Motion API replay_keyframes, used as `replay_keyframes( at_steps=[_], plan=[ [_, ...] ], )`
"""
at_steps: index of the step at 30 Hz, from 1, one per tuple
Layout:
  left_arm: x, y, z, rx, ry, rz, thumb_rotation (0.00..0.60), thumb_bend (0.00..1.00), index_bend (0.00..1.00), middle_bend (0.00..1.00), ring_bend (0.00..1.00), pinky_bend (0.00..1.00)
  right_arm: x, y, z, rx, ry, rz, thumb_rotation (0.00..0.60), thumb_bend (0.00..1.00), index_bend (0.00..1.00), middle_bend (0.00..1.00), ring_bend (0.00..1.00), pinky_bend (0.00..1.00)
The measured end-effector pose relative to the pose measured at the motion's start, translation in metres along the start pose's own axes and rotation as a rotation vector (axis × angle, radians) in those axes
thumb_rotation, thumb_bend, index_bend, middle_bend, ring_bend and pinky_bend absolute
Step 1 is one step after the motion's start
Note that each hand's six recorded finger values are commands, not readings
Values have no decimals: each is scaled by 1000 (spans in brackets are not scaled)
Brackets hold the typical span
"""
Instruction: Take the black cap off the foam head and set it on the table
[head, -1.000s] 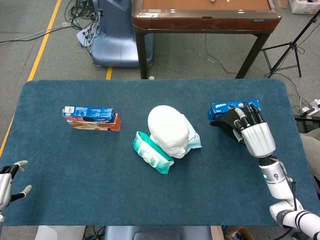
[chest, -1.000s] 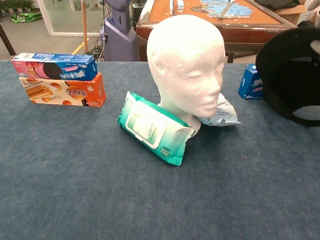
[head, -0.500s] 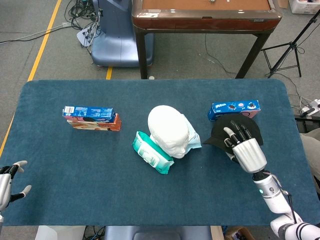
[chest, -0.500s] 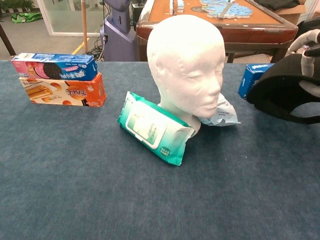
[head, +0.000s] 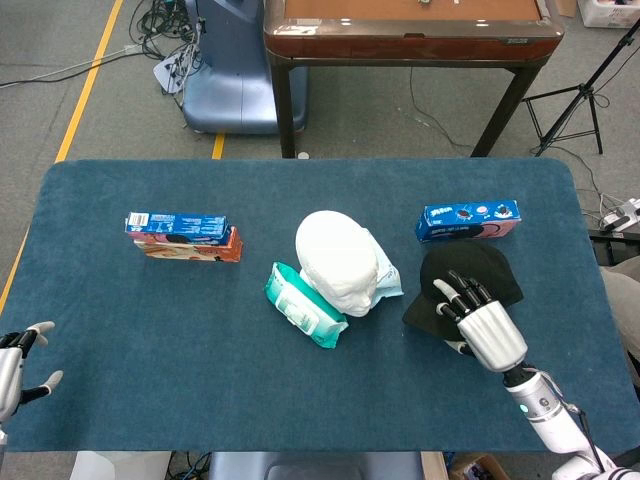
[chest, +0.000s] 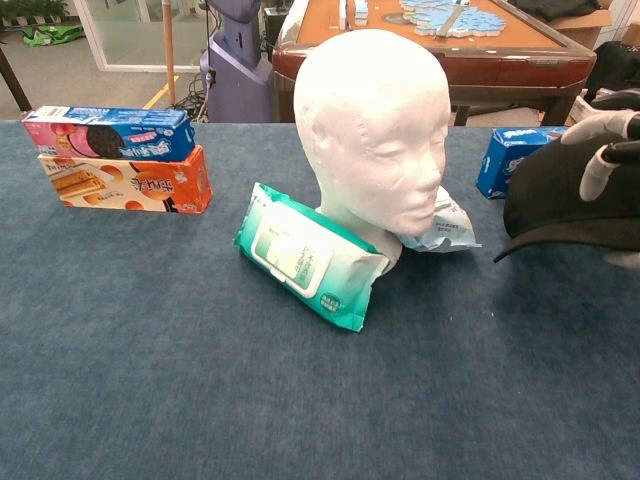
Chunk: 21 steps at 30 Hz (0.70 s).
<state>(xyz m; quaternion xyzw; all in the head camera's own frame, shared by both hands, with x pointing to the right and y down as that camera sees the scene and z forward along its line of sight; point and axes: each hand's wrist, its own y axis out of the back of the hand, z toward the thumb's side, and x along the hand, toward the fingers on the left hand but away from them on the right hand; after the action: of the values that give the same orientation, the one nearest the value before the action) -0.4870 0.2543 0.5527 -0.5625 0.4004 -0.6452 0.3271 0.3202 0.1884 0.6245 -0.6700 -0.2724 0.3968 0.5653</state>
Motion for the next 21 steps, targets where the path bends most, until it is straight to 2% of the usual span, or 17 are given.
replay_keyframes(
  at_steps=[3,9,21],
  plan=[
    [0,0,0,0,0,0,600,161,268,401,306,613,7,-2,6,-37,20,48,600,0,340,153,38,200],
    [0,0,0,0,2,-1,600,161,268,401,306,613,16,-4,14,-111,63,144,600,0,308,138,25,195],
    [0,0,0,0,3,0,600,161,268,401,306,614,21,-1,20,-253,106,190,600,0,308,138,25,195]
  ],
)
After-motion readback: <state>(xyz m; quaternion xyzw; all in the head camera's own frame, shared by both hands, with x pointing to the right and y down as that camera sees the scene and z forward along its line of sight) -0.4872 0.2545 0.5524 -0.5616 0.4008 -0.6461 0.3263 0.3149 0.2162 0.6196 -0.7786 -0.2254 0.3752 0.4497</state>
